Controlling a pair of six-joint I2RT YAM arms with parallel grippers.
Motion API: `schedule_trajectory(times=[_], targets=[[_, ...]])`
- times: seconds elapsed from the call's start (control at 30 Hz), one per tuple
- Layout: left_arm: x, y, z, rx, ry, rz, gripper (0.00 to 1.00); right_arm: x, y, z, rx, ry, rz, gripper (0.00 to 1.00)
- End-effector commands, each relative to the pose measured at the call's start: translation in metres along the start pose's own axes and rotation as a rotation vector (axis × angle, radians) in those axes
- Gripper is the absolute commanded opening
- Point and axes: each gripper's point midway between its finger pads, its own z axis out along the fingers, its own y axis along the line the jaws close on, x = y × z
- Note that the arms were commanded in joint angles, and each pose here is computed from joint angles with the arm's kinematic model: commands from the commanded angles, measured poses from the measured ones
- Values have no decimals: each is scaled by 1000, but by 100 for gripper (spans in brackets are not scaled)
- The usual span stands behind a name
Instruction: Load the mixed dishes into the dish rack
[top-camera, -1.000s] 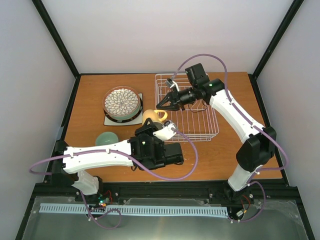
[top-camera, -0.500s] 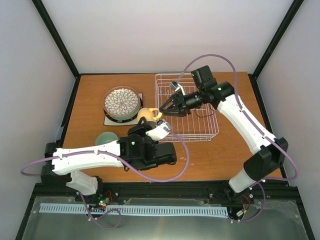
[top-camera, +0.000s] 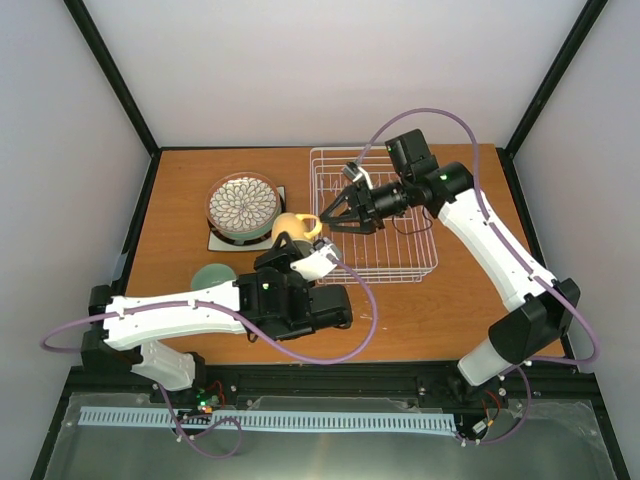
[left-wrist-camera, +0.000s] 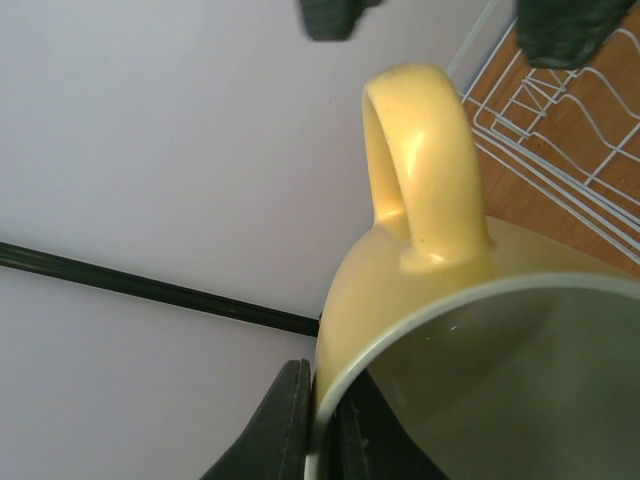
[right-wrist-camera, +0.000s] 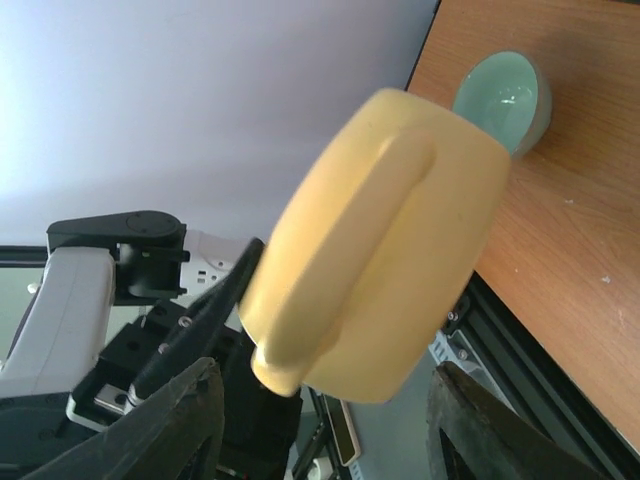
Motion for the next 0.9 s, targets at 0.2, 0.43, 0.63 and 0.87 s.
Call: schedule_trajectory(times=[0.2,0.43,0.63,0.87], targets=[[-11,9,-1,-78,-24,-6,0,-10,-1,8,3,14,39,56],[-14,7,-1,-78,-23,-1,0,1,-2,31,-4,78,50,52],[-15,5,-1,-79,-23,-1,1,5,1,41,5,112,43,24],[-12,3,0,-78,-21,10,1,7,0,41,9,115,36,3]])
